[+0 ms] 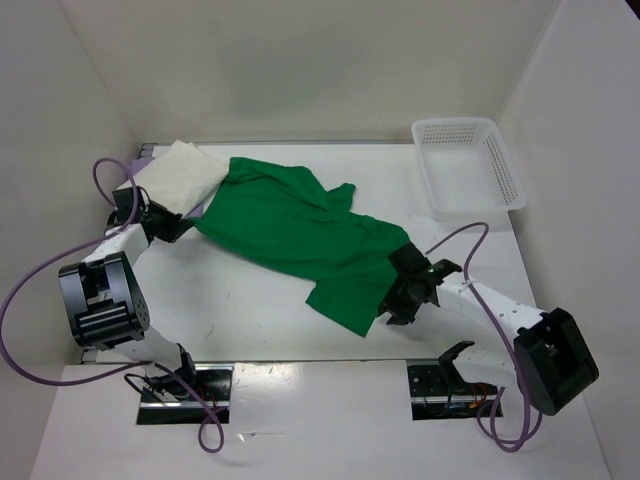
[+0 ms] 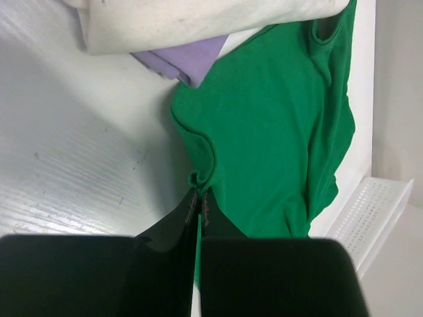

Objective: Fold and stack the t-shirts
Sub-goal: Flatten out the tshirt

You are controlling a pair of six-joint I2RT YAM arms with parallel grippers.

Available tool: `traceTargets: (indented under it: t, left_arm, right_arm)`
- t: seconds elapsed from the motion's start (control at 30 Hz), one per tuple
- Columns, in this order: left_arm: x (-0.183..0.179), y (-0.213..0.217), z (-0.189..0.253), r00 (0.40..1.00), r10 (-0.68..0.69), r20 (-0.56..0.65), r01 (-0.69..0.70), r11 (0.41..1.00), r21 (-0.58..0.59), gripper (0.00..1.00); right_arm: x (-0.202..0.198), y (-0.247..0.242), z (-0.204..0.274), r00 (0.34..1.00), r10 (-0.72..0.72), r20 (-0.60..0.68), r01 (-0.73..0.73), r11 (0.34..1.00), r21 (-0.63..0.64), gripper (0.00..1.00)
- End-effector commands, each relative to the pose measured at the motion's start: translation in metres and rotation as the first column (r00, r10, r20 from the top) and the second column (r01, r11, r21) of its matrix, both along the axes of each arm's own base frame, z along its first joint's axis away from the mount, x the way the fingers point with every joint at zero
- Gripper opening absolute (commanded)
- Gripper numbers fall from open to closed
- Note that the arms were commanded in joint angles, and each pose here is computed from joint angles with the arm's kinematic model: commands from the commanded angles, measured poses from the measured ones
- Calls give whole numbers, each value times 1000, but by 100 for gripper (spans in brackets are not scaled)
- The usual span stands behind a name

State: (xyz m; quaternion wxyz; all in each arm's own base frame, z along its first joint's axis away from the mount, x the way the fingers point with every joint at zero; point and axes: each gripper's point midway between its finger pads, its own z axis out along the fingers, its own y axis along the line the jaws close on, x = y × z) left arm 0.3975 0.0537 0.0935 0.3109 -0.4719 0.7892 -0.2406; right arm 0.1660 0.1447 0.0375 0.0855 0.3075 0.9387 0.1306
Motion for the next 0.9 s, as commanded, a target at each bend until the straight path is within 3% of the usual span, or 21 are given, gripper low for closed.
traceTargets:
  t: [0.0,0.23,0.53,0.67,0.87]
  left_arm:
    - [5,-4,-4,1000,-2,25,3,999,-34,0]
    - [-8,-19,-15,999,-35,5,35,998,-56,0]
    - [-13,-22,-16,999,-37,-9,36,999,-40,0]
    - [-17,-22,-20,999,-43,-18,42,998,-37,0]
    - [-18,-23,-14,999,-43,-9,43,999,-34,0]
  right_arm:
    - [-24,22,-13,996,47,-70,-42,996,75,39]
    - [-32,50,-12,991,123,-52,-109,970,218,47]
    - [-38,53,-31,984,162,-77,-140,962,234,45]
    - [-39,50,-36,987,133,-85,-111,968,226,36]
    - [-23,44,-20,998,67,5,-67,978,198,4]
